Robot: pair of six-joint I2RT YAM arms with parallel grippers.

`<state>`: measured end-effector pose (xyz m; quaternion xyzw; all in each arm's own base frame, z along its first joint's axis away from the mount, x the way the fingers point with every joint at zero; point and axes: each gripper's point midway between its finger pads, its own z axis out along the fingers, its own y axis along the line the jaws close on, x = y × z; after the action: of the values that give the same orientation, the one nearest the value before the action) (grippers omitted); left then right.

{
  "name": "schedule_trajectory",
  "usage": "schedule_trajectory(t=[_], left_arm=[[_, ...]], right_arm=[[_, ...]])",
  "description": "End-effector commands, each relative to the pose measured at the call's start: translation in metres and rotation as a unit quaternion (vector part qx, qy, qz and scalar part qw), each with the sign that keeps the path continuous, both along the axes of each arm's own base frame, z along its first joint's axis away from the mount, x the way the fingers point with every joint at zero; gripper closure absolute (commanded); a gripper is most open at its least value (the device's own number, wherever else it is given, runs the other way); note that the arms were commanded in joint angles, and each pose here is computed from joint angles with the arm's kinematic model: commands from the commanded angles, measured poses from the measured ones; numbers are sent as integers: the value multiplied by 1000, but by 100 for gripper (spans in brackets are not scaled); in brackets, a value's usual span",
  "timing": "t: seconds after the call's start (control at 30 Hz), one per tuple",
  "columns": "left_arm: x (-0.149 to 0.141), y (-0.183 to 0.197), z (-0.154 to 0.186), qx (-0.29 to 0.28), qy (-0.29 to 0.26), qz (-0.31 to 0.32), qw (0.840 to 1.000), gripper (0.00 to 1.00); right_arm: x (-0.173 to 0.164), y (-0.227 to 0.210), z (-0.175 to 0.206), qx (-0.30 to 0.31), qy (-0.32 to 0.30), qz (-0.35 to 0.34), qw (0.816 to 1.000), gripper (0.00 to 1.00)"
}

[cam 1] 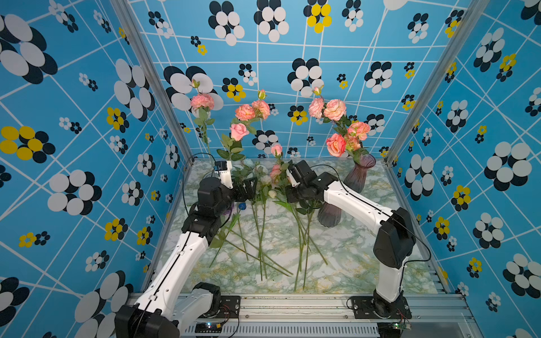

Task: Place the pink flowers into the vase
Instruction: Pick up the flower at the center of the board.

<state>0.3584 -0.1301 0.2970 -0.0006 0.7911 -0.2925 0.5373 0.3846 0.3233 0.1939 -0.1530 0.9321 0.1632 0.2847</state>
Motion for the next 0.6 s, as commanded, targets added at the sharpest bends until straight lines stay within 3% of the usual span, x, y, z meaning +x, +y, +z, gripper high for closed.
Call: schedule_trajectory(t=[0.0,0.23,0.57], left_arm=[[1,-23,-1,-48,8,-36,998,0],[19,-67,11,-122,20,-116,985,2],[33,-97,12,-197,38,-173,964,24]], right_arm=[[-3,1,34,32,-37,13,999,100],[-26,14,55,61,-72,55,994,100],[-45,22,62,81,-88,90,989,100]])
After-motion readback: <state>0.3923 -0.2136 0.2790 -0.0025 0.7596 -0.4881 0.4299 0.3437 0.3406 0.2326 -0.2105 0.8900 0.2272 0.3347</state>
